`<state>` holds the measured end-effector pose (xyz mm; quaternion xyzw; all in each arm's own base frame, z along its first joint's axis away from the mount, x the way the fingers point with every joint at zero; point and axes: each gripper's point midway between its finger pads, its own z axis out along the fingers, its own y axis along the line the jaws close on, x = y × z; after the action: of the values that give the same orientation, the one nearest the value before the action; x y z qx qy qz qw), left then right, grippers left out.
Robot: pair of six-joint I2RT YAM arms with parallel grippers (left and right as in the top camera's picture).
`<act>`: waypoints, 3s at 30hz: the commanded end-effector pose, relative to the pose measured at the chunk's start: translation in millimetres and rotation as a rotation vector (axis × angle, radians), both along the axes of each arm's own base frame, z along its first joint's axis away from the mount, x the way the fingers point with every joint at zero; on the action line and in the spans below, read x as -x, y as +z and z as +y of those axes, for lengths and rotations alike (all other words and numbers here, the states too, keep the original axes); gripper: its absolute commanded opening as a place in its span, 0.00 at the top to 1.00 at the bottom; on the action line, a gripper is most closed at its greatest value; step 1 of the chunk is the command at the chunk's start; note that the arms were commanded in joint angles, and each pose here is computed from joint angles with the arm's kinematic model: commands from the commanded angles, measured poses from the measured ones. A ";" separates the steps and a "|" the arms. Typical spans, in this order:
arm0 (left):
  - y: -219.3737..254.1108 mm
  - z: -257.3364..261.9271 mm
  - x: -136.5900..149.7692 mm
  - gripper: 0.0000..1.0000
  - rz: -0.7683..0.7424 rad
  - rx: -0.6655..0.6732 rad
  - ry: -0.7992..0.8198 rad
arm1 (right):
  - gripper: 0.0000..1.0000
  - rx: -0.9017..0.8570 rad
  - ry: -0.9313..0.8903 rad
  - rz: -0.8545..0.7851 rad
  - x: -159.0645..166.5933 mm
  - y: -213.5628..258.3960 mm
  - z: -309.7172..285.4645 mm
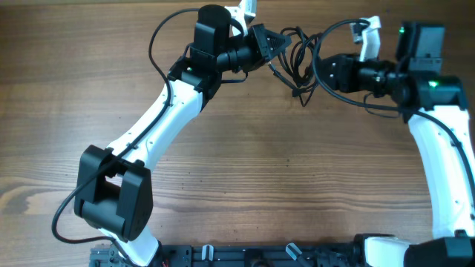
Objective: Untangle cables
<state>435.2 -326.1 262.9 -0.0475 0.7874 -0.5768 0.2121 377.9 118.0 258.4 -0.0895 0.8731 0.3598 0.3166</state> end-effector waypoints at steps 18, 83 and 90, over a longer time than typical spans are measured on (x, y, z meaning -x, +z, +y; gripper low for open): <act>13.2 -10.4 22.9 0.96 0.103 0.090 -0.118 | 0.62 0.016 0.055 0.020 -40.7 -46.8 34.0; -103.3 34.6 21.1 0.96 -0.175 -0.694 -0.022 | 0.50 0.136 -0.150 0.431 5.6 -102.2 -15.4; -76.9 44.4 -9.3 0.96 0.071 -0.410 0.247 | 0.39 0.079 -0.203 0.422 -7.4 -95.8 -9.3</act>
<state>430.4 -294.9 179.6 0.0104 0.9005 -0.3192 0.2952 377.3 103.0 154.6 0.0458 0.9461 0.2812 0.1544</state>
